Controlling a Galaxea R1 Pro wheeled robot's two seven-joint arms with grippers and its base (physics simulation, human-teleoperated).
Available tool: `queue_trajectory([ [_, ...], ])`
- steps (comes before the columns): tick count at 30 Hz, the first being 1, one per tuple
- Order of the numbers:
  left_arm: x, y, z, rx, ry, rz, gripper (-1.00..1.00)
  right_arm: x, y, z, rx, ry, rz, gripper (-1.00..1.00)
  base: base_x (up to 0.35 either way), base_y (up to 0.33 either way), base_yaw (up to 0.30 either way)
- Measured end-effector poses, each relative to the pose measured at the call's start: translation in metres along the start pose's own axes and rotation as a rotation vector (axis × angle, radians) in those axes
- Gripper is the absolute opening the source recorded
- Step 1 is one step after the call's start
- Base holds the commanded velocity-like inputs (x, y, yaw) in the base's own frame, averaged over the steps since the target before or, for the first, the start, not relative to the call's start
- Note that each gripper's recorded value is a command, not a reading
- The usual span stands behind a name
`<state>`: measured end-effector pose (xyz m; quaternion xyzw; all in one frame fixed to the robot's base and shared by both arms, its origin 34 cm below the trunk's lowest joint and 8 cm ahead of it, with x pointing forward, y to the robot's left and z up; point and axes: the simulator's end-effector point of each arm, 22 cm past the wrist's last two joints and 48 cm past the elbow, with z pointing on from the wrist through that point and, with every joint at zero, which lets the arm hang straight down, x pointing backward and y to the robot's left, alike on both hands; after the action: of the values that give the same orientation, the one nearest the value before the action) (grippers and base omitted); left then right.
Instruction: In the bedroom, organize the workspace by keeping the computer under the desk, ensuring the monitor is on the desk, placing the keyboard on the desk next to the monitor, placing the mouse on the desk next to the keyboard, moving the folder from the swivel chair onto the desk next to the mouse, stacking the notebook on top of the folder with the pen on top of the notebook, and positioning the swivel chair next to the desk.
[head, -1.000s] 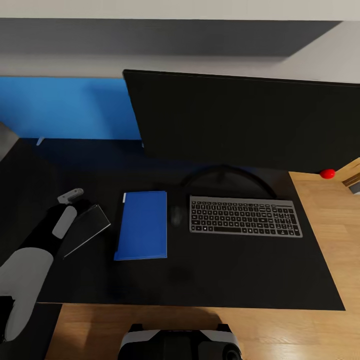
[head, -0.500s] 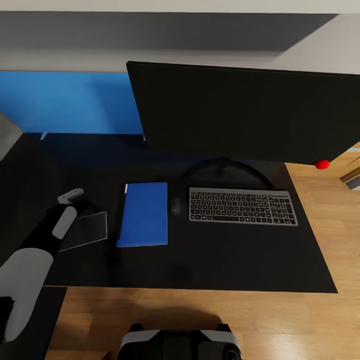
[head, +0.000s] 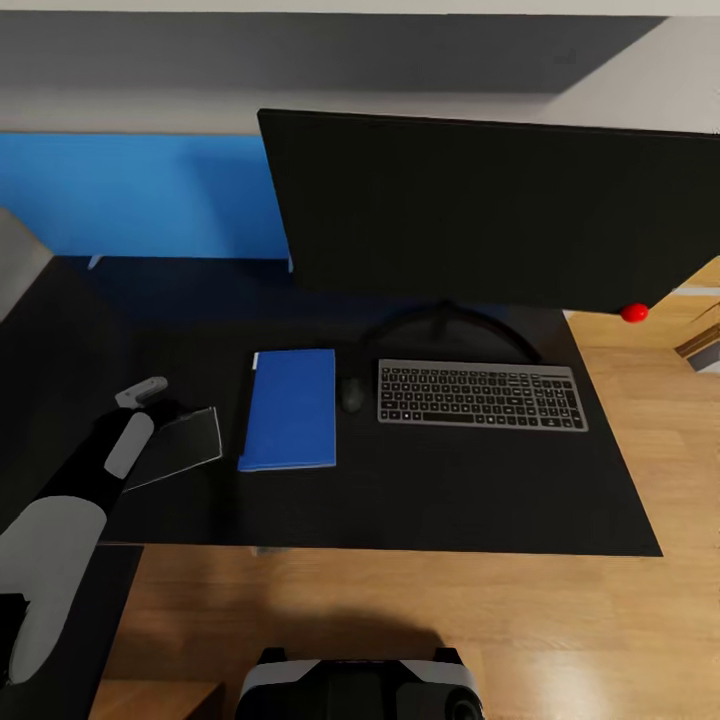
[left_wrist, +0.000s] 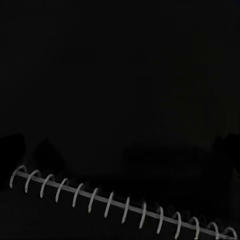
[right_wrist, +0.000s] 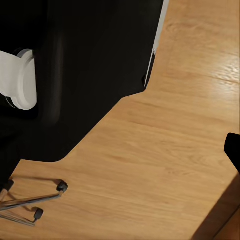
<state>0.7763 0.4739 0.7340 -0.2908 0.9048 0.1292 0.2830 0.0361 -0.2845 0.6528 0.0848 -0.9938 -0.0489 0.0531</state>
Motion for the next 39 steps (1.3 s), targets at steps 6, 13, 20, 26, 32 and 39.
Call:
queue_trajectory([
  [6,-0.0002,0.0012,-0.0004,-0.003,-0.003,0.003,1.00,-0.0002,-0.0002,0.0002,0.000,0.000,0.000,1.00,-0.067,0.000,0.000],
  [13,0.0005,0.0006,-0.0002,0.001,0.000,0.001,1.00,-0.0004,-0.0003,0.0004,0.000,0.002,0.000,1.00,-0.190,0.000,0.000],
  [20,0.0003,0.0015,-0.0003,-0.001,-0.002,0.002,1.00,-0.0001,-0.0003,0.0003,0.000,0.002,0.000,1.00,-0.122,0.000,0.000],
  [26,0.0003,0.0016,-0.0005,-0.001,-0.002,0.000,1.00,0.0000,-0.0003,0.0003,0.000,0.003,0.000,1.00,-0.028,0.000,0.000],
  [32,0.0002,0.0018,-0.0003,-0.001,-0.002,0.001,1.00,0.0000,-0.0003,0.0004,0.000,0.003,0.000,1.00,-0.041,0.000,0.000],
  [39,0.0003,0.0016,-0.0002,0.001,-0.001,-0.001,1.00,-0.0001,-0.0003,0.0004,0.000,0.003,0.000,1.00,-0.145,0.000,0.000],
])
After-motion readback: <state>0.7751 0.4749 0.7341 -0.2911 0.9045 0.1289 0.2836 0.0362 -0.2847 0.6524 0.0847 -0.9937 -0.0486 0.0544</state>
